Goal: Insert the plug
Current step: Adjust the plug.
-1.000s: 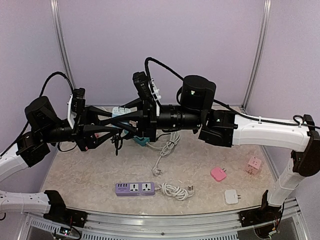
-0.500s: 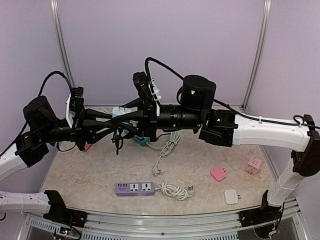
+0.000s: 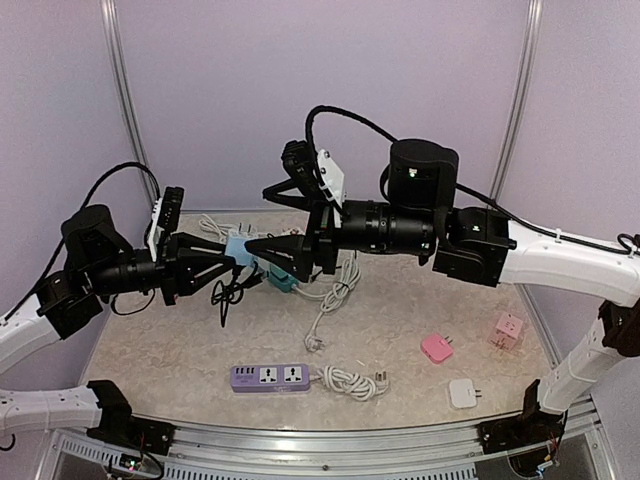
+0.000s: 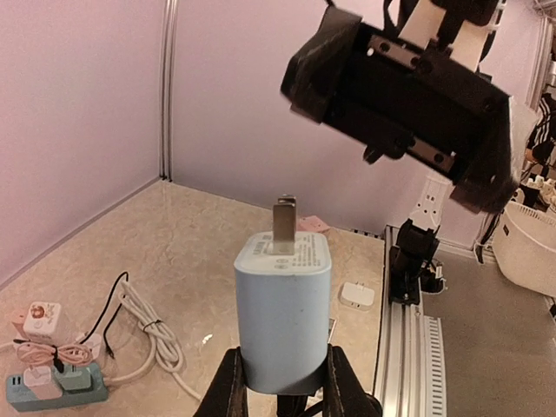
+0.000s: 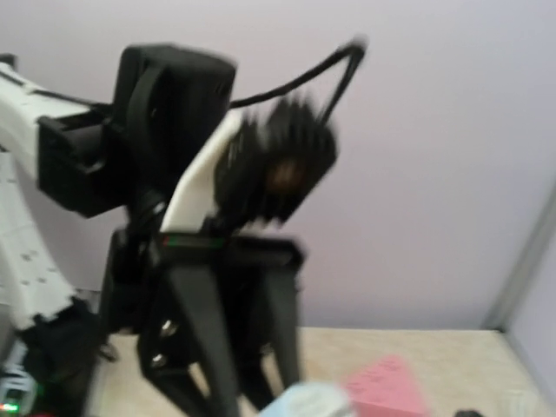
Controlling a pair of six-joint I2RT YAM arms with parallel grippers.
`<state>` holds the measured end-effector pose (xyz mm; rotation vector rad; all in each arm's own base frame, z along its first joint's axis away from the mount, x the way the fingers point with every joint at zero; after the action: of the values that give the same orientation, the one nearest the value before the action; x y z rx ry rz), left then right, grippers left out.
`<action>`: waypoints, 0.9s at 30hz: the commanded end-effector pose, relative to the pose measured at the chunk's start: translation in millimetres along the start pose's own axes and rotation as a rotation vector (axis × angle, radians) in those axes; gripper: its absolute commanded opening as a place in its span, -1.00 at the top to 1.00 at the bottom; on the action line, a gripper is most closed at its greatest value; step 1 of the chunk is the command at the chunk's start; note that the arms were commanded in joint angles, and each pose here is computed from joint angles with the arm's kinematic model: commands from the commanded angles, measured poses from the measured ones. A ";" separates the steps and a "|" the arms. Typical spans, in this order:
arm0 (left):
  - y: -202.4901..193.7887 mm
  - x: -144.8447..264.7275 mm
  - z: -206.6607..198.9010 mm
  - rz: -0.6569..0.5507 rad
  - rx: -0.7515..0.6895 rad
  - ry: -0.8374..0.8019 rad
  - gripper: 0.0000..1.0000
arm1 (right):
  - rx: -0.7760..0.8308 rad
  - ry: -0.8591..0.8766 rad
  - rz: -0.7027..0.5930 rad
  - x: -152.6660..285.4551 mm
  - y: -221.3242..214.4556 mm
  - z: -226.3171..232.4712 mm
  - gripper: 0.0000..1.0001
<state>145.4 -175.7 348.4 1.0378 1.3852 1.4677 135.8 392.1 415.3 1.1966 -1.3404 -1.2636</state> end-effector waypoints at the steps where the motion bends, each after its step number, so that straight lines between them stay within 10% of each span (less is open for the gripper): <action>1: -21.8 6.7 1.4 0.141 -0.114 0.024 1.00 | 0.113 -0.134 0.091 20.7 -1.6 -4.0 -0.70; 10: -46.5 30.0 21.0 0.640 -1.183 0.226 1.00 | -0.144 -0.445 0.273 39.5 -15.3 -39.1 -0.85; 18: -59.3 26.6 15.8 0.550 -2.286 0.316 1.00 | -0.571 -0.365 0.349 28.6 -45.7 -66.2 -0.67; 27: -76.7 25.0 9.2 0.415 -2.570 0.239 1.00 | -0.735 -0.156 0.418 -26.1 -82.2 -61.7 -0.67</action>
<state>155.7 -143.3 261.7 -0.2356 -0.5915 2.2388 209.8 380.8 349.2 0.3160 -1.1588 -1.4591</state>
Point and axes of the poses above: each gripper's point midway between its finger pads, its own x axis back along the fingers, its own z axis along the line the jaws close on, y = z × x, the point moved 9 cm from there along x, back along the fingers, and after that the axes turned 9 degrees about -x, right-handed, at the moved point
